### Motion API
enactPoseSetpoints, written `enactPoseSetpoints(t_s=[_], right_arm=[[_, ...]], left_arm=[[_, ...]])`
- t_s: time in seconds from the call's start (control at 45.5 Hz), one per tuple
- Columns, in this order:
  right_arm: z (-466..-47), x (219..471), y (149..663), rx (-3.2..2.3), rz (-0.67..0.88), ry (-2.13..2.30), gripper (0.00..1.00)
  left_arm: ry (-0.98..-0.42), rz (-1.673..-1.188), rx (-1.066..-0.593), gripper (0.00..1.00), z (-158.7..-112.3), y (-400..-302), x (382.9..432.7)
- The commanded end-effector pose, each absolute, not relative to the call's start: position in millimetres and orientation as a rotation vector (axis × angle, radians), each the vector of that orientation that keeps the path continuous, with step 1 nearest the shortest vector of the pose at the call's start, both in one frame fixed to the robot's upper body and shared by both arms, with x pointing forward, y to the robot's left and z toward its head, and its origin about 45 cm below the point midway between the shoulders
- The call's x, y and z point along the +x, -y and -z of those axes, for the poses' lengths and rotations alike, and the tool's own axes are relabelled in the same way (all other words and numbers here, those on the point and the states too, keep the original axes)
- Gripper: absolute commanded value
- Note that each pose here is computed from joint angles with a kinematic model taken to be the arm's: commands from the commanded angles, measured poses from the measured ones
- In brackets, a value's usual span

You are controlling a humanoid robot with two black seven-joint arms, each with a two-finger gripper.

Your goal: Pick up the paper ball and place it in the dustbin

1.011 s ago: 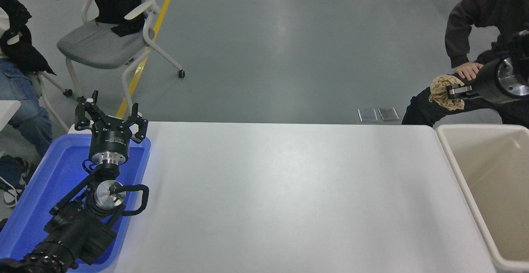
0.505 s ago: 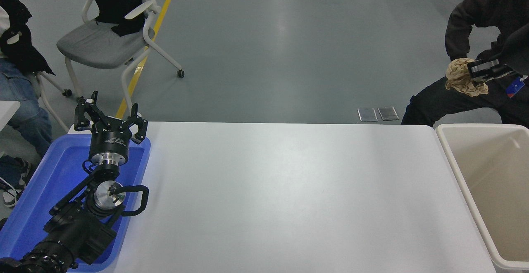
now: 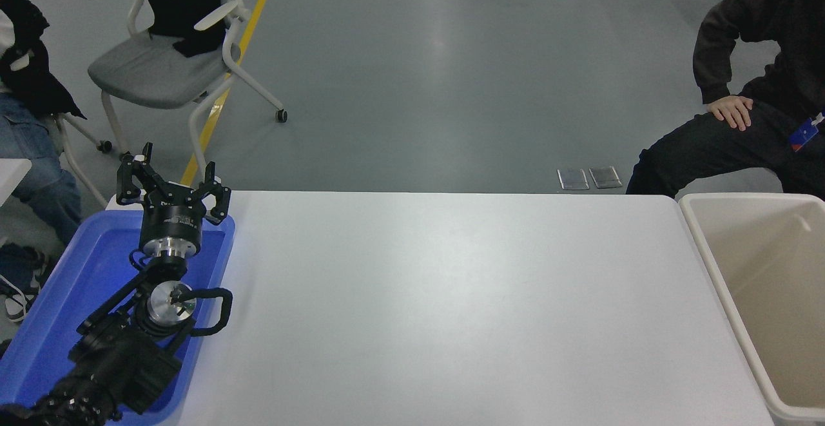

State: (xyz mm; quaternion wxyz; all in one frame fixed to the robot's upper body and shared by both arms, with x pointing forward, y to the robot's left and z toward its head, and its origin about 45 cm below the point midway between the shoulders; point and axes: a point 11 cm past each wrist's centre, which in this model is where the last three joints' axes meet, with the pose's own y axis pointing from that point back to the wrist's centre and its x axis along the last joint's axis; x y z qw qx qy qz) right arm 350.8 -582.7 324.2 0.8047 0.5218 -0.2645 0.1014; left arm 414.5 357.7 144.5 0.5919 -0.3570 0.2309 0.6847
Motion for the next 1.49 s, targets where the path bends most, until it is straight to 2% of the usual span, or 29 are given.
enactPoseSetpoints(t_s=[0.0,0.198,0.396,0.593,0.769,0.813,0.835,0.901,0.967,1.011,1.033,1.297,1.473], right_arm=[[-224,316,626,1.032,-0.217,0.659,0.0],[-136,308,604,1.037,-0.252,0.748,0.0],[-86,291,580,1.074,-0.197,0.83,0.0],[-62,289,558,1.116,-0.157,0.881,0.0],[-62,291,556,1.117,-0.163,0.904,0.01],[-62,292,555,1.115,-0.17,0.912,0.08],[-62,293,555,1.114,-0.173,0.913,0.16],[-62,293,555,1.115,-0.171,0.922,0.63],[-62,294,555,1.119,-0.163,0.934,0.78],[-63,295,554,1.121,-0.159,0.947,0.95],[-62,296,553,1.125,-0.156,0.952,1.0],[-77,316,550,1.148,-0.14,1.076,1.0],[-100,349,536,1.208,-0.137,1.225,1.0]], left_arm=[[-0.538,-1.593,-0.831,0.99,-144.3,-357.9,414.4],[-0.537,-1.594,-0.832,0.99,-144.5,-358.0,414.4],[-0.537,-1.594,-0.832,0.99,-144.5,-358.0,414.4],[-0.537,-1.594,-0.832,0.99,-144.5,-358.0,414.4],[-0.537,-1.594,-0.832,0.99,-144.5,-358.0,414.4],[-0.537,-1.594,-0.832,0.99,-144.5,-358.0,414.4],[-0.537,-1.594,-0.832,0.99,-144.5,-358.0,414.4],[-0.537,-1.594,-0.832,0.99,-144.5,-358.0,414.4],[-0.536,-1.593,-0.833,0.99,-145.1,-357.8,414.9],[-0.537,-1.594,-0.832,0.99,-144.5,-358.0,414.4],[-0.537,-1.594,-0.832,0.99,-144.5,-358.0,414.4],[-0.536,-1.593,-0.833,0.99,-145.1,-357.8,414.9],[-0.536,-1.593,-0.833,0.99,-145.1,-357.8,414.9]])
